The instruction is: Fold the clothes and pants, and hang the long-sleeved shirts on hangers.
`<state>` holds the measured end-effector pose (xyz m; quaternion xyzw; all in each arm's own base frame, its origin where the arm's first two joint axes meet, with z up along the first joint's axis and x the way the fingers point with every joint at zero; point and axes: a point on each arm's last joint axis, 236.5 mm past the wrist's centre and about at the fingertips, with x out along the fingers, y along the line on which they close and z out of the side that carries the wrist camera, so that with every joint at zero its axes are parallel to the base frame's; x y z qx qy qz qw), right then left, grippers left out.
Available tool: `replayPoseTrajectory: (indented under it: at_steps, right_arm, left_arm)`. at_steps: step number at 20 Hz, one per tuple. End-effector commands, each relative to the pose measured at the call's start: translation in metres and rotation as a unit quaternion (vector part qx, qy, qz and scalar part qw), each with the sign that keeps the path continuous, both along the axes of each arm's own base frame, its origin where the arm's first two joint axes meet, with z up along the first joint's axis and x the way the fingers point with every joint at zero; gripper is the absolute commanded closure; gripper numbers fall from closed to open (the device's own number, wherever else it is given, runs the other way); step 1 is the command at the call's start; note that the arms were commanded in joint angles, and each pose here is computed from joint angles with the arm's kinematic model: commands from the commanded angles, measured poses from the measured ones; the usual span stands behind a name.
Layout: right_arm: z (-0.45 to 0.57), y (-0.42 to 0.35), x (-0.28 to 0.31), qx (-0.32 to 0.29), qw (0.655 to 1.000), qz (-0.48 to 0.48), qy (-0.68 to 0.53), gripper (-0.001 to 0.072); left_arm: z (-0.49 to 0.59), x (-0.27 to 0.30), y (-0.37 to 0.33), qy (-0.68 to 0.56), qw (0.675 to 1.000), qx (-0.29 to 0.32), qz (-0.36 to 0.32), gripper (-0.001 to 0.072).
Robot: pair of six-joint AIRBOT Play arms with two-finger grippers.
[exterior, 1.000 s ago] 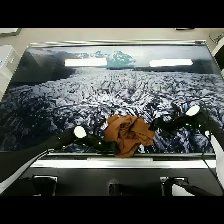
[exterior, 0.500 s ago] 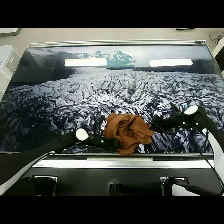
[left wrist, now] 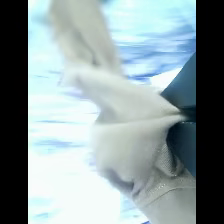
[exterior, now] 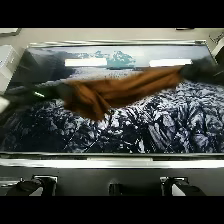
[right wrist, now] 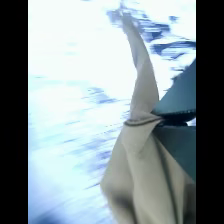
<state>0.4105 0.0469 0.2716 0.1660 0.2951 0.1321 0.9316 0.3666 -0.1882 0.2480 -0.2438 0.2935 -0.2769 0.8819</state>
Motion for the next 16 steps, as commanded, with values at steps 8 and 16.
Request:
replayPoseTrajectory:
  at_steps: [8,16]
  right_arm:
    - [0.096,-0.002,-0.169,-0.056,0.997,-0.045,-0.042,0.0673]
    - [-0.18,0.0,-0.212,-0.025,0.926,-0.01,0.376,0.0673]
  left_arm:
    - [0.227,-0.124,0.089,-0.304,0.943,0.064,0.115,0.0684]
    - [-0.067,-0.095,0.088,0.109,0.977,0.179,0.028,0.0684]
